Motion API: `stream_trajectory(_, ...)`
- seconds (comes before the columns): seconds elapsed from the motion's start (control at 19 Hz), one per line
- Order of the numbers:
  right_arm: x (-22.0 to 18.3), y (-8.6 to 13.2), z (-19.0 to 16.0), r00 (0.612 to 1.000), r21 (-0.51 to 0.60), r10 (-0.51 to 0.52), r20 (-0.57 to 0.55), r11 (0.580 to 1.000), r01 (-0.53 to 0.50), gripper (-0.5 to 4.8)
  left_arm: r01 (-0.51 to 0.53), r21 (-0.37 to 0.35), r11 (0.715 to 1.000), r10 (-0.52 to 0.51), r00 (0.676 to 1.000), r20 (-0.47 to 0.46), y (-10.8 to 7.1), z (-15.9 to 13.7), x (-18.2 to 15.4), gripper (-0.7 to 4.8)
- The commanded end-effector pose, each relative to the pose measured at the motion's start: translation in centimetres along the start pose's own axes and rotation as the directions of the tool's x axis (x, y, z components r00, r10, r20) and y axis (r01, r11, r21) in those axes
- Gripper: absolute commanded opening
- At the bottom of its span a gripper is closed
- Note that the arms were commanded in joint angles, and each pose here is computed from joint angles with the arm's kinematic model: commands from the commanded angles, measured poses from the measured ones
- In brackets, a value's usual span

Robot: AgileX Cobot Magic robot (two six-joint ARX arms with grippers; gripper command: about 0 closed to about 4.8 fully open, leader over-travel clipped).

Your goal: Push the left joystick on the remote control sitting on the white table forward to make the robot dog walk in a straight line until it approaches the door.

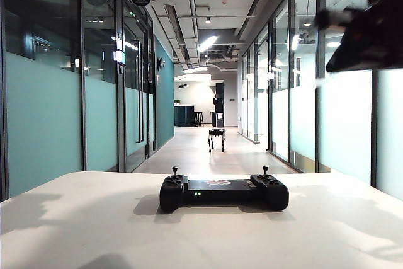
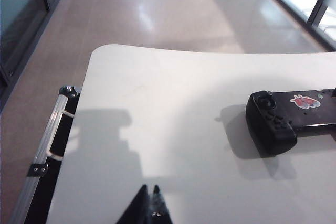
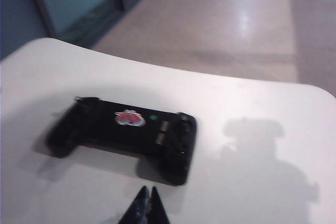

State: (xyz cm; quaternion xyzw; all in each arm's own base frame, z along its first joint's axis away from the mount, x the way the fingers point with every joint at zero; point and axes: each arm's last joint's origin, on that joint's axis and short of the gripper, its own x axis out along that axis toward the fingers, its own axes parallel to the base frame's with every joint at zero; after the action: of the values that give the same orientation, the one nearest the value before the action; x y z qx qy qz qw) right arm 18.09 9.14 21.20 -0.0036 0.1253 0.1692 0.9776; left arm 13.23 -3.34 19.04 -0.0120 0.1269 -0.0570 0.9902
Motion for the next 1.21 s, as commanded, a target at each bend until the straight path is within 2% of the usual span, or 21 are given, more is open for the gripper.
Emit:
stream_trajectory(0.05, -1.3, -0.1, -0.8, 0.998, -0.026, 0.049, 0.025, 0.998, -0.048, -0.06, 0.008, -0.010, 1.000, -0.007, 0.998, 0.069, 0.3, -1.9, -0.8, -0.05)
stream_trajectory(0.16, -2.0, -0.1, -1.2, 0.996, -0.040, 0.076, 0.039, 0.996, -0.074, -0.06, 0.027, -0.016, 1.000, -0.026, 0.997, 0.072, 0.3, -2.8, -1.1, -0.05)
stream_trajectory(0.26, -2.9, -0.2, -1.4, 0.994, -0.043, 0.094, 0.059, 0.995, -0.092, -0.06, 0.029, -0.011, 1.000, -0.029, 0.999, 0.034, 0.4, -3.4, -1.4, -0.05)
stream_trajectory(0.42, -3.9, -0.4, -1.5, 0.995, -0.044, 0.093, 0.039, 0.995, -0.091, -0.06, 0.027, -0.011, 1.000, -0.026, 0.999, 0.028, 0.4, -3.5, -1.4, -0.05)
stream_trajectory(0.69, -5.5, -0.7, -2.4, 0.994, -0.050, 0.088, 0.059, 0.995, -0.085, -0.06, 0.027, -0.011, 1.000, -0.026, 0.999, 0.028, 0.4, -3.5, -1.4, -0.05)
stream_trajectory(1.05, -6.7, -1.2, -5.4, 0.994, -0.046, 0.059, 0.097, 0.997, -0.054, -0.06, 0.027, -0.010, 1.000, -0.026, 0.999, 0.029, 0.4, -3.5, -1.4, -0.05)
stream_trajectory(1.21, -7.5, -1.6, -6.8, 0.993, -0.081, 0.034, 0.116, 0.996, -0.025, -0.06, 0.026, -0.010, 1.000, -0.026, 0.999, 0.029, 0.4, -3.5, -1.4, -0.05)
